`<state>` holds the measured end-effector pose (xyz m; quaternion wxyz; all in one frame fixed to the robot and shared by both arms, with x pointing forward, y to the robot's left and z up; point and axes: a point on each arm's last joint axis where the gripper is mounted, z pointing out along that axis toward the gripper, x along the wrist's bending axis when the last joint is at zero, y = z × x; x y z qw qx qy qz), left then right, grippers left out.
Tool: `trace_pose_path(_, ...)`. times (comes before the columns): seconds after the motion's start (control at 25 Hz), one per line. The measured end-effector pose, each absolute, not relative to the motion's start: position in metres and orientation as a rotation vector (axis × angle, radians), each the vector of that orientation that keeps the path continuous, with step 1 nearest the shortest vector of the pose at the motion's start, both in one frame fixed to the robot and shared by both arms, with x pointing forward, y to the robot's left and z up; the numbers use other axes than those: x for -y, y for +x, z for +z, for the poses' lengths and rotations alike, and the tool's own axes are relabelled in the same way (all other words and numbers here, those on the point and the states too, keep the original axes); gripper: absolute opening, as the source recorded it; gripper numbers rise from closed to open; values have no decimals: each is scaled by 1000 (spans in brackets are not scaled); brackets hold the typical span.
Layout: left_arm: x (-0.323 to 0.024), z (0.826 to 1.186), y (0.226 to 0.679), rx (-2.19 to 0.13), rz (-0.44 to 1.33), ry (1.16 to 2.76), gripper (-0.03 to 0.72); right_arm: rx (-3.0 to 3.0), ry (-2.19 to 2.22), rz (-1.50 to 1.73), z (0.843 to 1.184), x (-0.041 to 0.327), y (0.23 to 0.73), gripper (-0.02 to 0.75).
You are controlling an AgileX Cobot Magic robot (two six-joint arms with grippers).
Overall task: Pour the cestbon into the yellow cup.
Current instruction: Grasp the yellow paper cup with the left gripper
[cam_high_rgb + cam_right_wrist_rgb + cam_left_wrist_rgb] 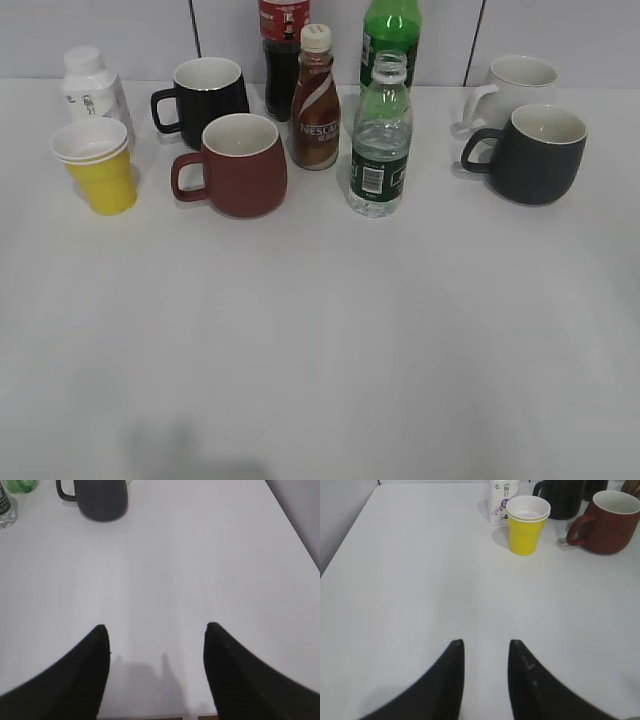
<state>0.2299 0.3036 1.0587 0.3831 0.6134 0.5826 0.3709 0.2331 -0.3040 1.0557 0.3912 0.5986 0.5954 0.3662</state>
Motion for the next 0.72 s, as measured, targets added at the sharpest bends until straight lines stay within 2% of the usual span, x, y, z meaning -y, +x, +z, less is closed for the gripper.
trace_pose_path(0.72,-304,1059,230,-1486,946,1564,237,-1512,1520,930,1056,304,233,447)
